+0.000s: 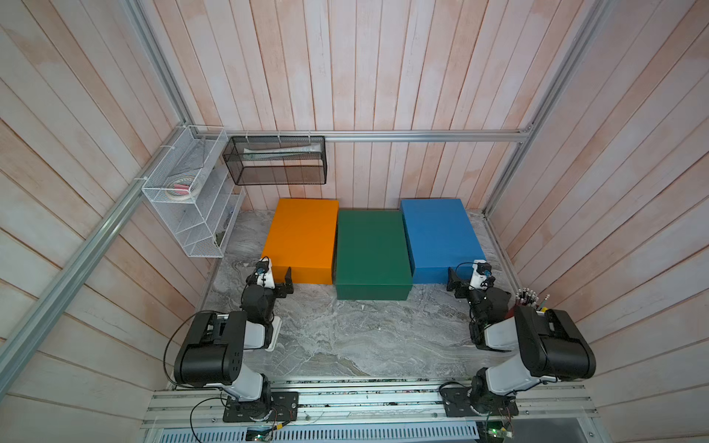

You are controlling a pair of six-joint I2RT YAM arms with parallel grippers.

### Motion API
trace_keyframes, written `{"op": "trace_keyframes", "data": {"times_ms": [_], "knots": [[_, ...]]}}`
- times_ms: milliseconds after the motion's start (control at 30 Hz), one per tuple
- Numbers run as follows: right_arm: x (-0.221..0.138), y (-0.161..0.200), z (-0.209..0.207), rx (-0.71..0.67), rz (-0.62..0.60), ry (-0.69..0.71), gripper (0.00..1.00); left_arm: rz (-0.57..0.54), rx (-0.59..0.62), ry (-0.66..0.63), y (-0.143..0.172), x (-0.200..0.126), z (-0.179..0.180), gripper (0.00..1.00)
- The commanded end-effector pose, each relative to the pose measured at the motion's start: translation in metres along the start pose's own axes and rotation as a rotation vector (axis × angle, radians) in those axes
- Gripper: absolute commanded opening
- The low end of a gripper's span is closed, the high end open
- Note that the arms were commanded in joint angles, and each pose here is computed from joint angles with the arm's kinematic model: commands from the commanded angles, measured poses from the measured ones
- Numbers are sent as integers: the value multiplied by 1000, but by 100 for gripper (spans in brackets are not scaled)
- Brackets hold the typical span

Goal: Stack the shoeboxes
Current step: Pick up the shoebox from the center of the board.

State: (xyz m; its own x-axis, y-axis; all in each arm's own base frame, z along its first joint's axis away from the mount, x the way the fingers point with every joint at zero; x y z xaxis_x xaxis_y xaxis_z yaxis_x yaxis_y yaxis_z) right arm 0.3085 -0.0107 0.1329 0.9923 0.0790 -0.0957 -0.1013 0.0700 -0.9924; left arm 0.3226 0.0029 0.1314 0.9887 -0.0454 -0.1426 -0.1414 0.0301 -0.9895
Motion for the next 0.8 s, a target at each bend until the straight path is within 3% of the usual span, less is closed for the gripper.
{"op": "trace_keyframes", "data": {"times_ms": [0, 600, 767], "knots": [[4, -4, 0, 4, -15, 8, 98, -28, -6, 0, -7, 5, 1, 100], [4, -3, 0, 4, -14, 7, 98, -26, -11, 0, -6, 5, 1, 100], [-2, -11, -3, 12, -42, 63, 98, -68, -18, -66, -16, -5, 6, 100]]}}
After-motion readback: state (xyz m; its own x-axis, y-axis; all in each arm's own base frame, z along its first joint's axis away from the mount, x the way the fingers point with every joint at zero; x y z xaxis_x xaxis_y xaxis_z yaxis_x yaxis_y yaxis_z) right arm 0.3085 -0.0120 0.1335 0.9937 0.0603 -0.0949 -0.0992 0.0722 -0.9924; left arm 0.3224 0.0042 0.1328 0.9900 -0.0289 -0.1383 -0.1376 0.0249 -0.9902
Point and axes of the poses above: each gripper's point midway between its finger pads, its own x axis out along the fingers, its own z axis along the line the jaws close on, y = z × x, the point moved 6 cm from there along -x, back along the fingers, and after that the axes turned 2 degrees about x, right-handed, at the moved point
